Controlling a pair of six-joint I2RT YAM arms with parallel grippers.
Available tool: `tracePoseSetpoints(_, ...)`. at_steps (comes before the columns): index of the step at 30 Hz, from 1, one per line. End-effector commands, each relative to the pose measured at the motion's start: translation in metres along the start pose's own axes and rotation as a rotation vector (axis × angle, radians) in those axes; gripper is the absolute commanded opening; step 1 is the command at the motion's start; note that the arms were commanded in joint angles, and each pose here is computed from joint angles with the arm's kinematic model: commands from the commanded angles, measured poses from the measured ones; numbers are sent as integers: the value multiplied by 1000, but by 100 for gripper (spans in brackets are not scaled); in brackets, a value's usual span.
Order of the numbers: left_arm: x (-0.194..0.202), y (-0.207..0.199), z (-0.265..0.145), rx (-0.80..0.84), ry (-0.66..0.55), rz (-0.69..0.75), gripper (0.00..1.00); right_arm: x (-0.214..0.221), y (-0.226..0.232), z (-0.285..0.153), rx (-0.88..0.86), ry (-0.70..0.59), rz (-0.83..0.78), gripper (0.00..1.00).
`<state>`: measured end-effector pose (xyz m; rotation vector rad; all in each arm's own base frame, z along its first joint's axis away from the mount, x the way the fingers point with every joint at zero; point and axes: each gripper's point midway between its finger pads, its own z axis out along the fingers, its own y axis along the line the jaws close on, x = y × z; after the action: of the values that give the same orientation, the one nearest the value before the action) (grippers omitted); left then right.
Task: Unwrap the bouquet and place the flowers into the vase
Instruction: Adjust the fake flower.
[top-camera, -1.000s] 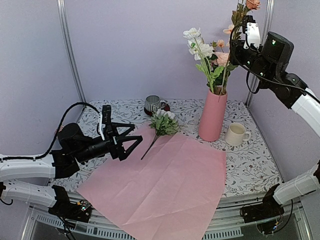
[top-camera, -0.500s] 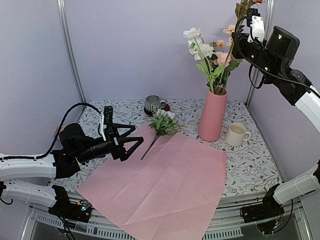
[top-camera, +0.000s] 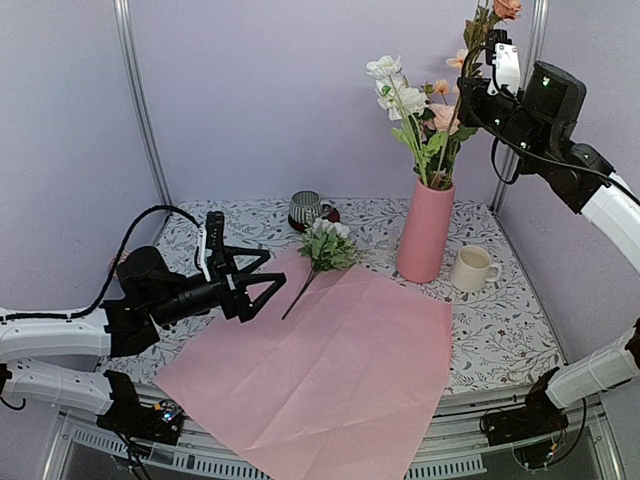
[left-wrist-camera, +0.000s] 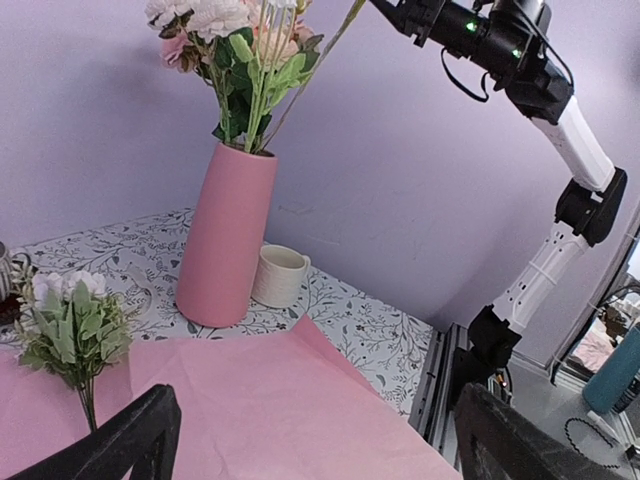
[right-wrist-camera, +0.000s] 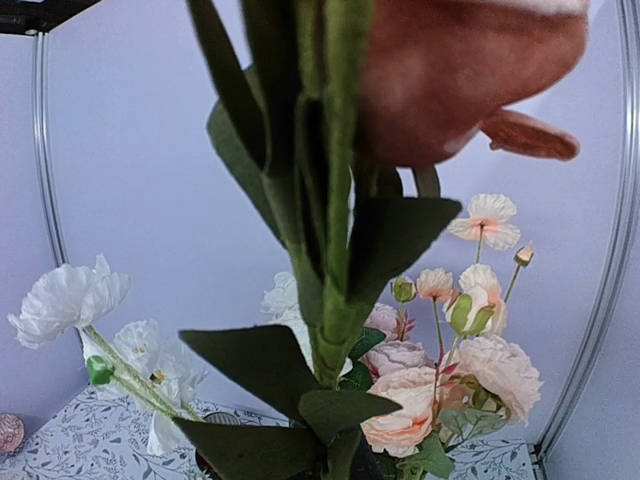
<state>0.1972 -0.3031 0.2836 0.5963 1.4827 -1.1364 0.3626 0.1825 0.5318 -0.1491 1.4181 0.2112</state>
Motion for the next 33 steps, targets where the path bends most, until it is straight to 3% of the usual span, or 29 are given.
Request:
tracePoseSetpoints(1, -2, -2, -2, 0, -11, 7, 98, 24, 3, 7, -12, 39, 40, 2)
tracePoseSetpoints(29, 0, -1, -2, 1, -6, 6, 98, 144, -45, 36, 53, 254, 127, 4)
tracePoseSetpoints(33, 0, -2, -1, 3, -4, 6, 98, 137, -47, 34, 59, 253, 129, 4)
